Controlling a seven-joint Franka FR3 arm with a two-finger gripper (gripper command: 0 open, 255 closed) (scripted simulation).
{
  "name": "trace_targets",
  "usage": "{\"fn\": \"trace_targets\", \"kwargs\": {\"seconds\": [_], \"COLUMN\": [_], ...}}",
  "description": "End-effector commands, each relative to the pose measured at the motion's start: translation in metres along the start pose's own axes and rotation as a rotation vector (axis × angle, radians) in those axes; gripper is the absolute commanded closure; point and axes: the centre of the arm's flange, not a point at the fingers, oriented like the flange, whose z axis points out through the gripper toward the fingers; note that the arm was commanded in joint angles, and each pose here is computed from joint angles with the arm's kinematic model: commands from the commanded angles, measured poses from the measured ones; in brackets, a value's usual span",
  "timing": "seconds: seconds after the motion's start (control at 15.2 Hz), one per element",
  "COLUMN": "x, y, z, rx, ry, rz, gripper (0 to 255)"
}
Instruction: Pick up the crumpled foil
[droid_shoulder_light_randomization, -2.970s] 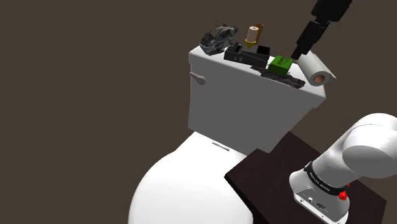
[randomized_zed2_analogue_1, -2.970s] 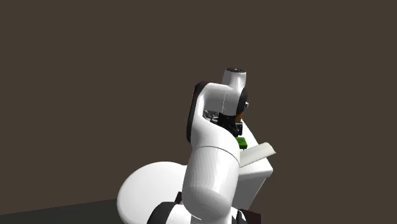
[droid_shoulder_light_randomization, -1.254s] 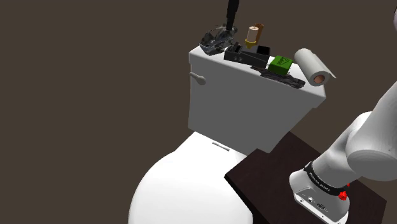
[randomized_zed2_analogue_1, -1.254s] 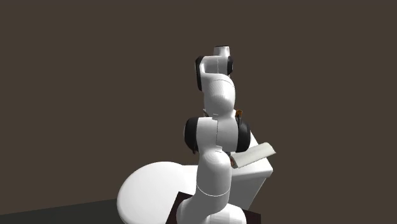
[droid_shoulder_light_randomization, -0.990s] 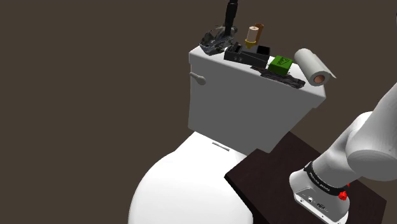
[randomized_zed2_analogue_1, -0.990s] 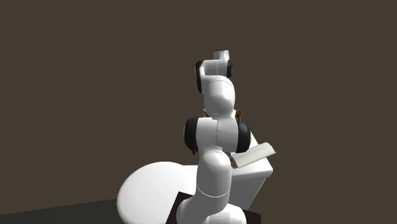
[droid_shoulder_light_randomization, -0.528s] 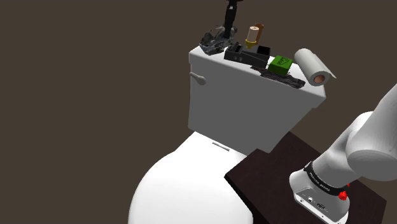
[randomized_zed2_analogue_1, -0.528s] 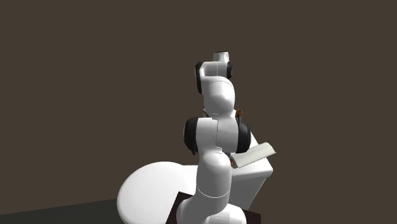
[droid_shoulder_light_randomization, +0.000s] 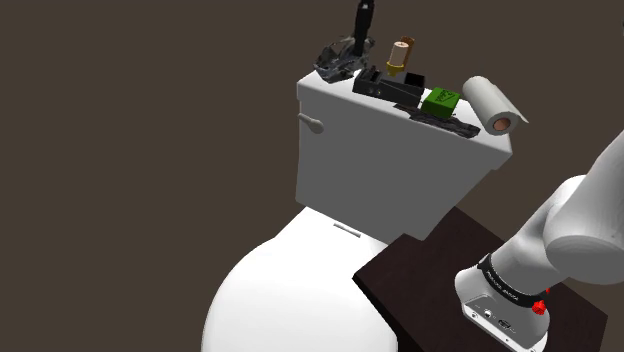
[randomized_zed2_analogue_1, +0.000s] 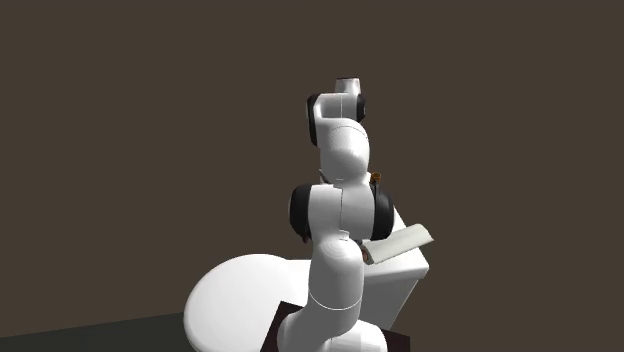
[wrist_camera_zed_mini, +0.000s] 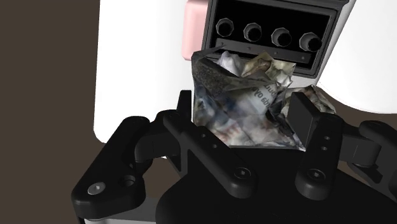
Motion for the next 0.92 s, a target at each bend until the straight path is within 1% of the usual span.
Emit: {"fn": "trace_targets", "kwargs": {"seconds": [0.0,0.73,0.86], "x": [-0.001,-0.005,-0.005], "y": [0.001,0.004,0.004], "z": [-0.01,-0.067,-0.068], "rx": [0.0,0.0,0.0], "ry": [0.0,0.0,0.0], "rz": [0.0,0.0,0.0], "gripper": [255,255,255]}}
